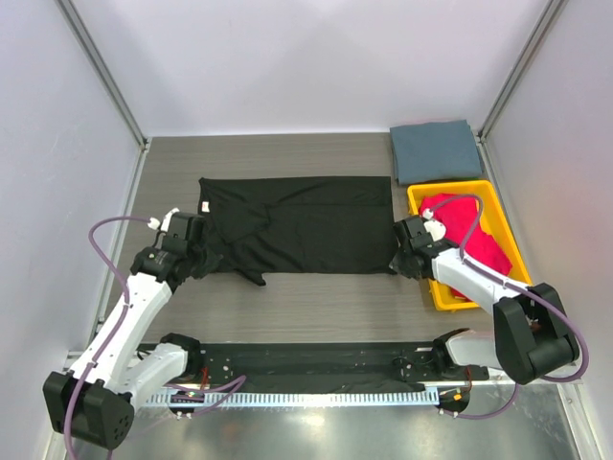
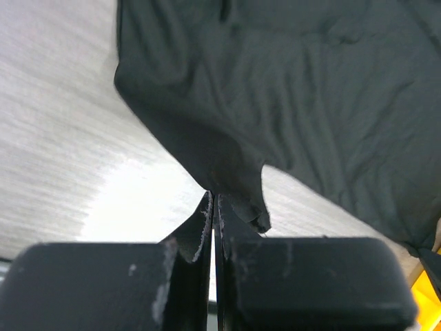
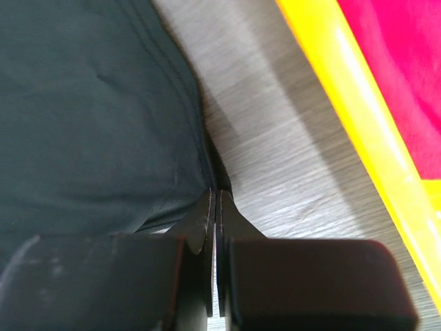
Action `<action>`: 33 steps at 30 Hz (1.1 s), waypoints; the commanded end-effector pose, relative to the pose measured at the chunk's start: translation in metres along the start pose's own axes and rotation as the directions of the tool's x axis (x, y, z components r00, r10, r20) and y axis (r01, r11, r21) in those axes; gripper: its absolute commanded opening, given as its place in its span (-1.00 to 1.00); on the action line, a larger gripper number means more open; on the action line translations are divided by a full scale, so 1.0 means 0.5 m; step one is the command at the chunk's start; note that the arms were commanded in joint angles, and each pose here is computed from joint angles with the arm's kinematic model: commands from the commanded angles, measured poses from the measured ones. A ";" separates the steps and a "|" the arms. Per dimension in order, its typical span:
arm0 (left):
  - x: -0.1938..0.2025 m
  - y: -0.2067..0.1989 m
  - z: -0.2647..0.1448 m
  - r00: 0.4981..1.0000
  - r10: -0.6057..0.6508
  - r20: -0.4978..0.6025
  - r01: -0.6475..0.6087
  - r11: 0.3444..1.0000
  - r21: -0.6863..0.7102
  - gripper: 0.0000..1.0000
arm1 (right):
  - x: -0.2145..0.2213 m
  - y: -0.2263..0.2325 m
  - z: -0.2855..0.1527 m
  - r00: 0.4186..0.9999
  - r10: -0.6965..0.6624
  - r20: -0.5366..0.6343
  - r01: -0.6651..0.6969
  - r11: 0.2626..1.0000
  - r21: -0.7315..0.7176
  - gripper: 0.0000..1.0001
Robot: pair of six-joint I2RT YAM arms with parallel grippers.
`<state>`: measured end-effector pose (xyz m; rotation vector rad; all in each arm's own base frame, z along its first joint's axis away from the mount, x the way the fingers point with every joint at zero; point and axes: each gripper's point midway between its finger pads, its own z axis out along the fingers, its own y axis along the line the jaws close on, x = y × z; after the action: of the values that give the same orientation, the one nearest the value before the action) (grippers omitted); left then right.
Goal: Fold and stack the t-shirts
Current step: Fold the tshirt
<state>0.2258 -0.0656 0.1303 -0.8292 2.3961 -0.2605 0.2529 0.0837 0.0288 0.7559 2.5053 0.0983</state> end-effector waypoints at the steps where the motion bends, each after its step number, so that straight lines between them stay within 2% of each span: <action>1: -0.054 -0.039 -0.009 0.996 0.020 0.087 -0.023 0.999 0.044 -1.00 | -0.055 0.032 -0.027 0.994 -0.069 0.087 0.072 0.997 -0.038 -0.98; 6: -0.077 -0.065 0.005 0.996 0.035 0.078 -0.037 0.999 0.024 -1.00 | -0.079 0.058 -0.044 0.984 -0.148 0.094 0.155 0.986 -0.064 -0.99; 12: -0.149 -0.112 -0.014 0.988 0.062 0.144 -0.071 0.996 0.055 -1.00 | -0.087 0.086 -0.034 0.971 -0.232 0.064 0.237 0.968 -0.078 -0.98; 17: -0.207 -0.133 -0.007 0.987 0.028 0.159 -0.039 0.997 0.069 -1.00 | -0.114 0.108 -0.025 0.961 -0.262 0.091 0.268 0.961 -0.066 -0.98; 20: -0.222 -0.140 0.019 0.985 0.039 0.168 -0.050 0.996 0.067 -1.00 | -0.139 0.124 -0.024 0.950 -0.291 0.118 0.298 0.953 -0.053 -0.97; 27: -0.275 -0.153 0.064 0.977 0.051 0.205 -0.062 0.997 0.049 -1.00 | -0.159 0.147 0.007 0.938 -0.331 0.103 0.336 0.941 -0.031 -0.98; 33: -0.294 -0.170 0.114 0.985 0.051 0.166 -0.059 0.997 0.045 -1.00 | -0.194 0.156 0.014 0.939 -0.320 0.127 0.324 0.946 -0.011 -0.98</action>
<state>0.3717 -0.0418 0.1644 -0.7691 2.3182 -0.1834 0.3419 0.1014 0.0628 0.3130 2.5421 -0.0086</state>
